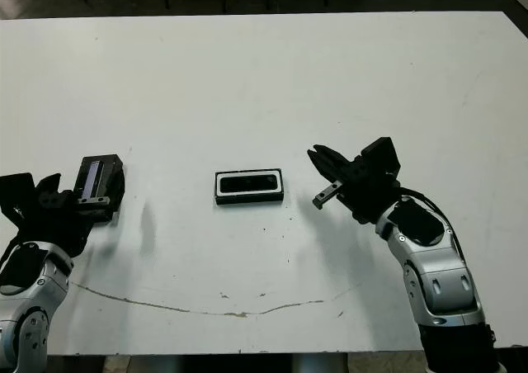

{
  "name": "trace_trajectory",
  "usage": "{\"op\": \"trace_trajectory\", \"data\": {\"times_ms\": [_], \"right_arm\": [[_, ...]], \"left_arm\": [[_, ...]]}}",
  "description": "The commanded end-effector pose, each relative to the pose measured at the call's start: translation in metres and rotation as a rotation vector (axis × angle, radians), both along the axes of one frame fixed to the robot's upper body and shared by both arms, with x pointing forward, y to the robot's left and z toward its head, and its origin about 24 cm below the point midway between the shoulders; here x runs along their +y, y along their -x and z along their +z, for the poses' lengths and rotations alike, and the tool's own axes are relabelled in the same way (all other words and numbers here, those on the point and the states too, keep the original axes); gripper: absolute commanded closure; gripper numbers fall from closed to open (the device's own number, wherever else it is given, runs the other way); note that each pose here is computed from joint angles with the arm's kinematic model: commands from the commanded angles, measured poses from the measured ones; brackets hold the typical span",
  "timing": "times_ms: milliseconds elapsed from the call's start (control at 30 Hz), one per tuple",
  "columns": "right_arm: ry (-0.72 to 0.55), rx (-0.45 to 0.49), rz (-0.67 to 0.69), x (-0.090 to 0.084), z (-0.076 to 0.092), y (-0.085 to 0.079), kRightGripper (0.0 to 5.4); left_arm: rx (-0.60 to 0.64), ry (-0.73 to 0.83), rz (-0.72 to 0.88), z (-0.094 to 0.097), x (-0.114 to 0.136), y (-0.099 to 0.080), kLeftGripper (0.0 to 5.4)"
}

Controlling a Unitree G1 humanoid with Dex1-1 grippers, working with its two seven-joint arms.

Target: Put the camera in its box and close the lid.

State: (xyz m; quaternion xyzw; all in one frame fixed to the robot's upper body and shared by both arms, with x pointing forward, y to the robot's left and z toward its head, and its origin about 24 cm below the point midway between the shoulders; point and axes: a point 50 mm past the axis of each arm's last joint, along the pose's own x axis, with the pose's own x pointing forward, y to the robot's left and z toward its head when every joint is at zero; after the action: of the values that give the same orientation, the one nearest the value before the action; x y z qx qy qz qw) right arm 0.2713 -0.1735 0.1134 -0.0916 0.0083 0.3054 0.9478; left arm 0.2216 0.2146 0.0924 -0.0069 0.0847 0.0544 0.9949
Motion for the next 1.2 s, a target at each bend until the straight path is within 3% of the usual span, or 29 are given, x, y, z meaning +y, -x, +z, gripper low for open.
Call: {"op": "trace_trajectory", "data": {"times_ms": [33, 433, 933, 1200], "right_arm": [[-0.001, 0.043, -0.008, -0.006, -0.008, 0.003, 5.4], [0.0, 0.046, -0.007, -0.009, -0.009, 0.005, 5.4], [0.002, 0.039, -0.002, -0.005, -0.006, 0.006, 5.4], [0.007, 0.046, -0.004, -0.006, -0.006, 0.007, 5.4]], "left_arm": [[0.06, -0.021, 0.01, -0.008, 0.004, 0.001, 0.01], [0.106, 0.003, 0.062, -0.02, 0.009, -0.001, 0.01], [0.182, 0.012, -0.001, -0.033, 0.014, -0.002, 0.01], [0.193, 0.028, 0.064, -0.039, 0.015, 0.0, 0.01]]}}
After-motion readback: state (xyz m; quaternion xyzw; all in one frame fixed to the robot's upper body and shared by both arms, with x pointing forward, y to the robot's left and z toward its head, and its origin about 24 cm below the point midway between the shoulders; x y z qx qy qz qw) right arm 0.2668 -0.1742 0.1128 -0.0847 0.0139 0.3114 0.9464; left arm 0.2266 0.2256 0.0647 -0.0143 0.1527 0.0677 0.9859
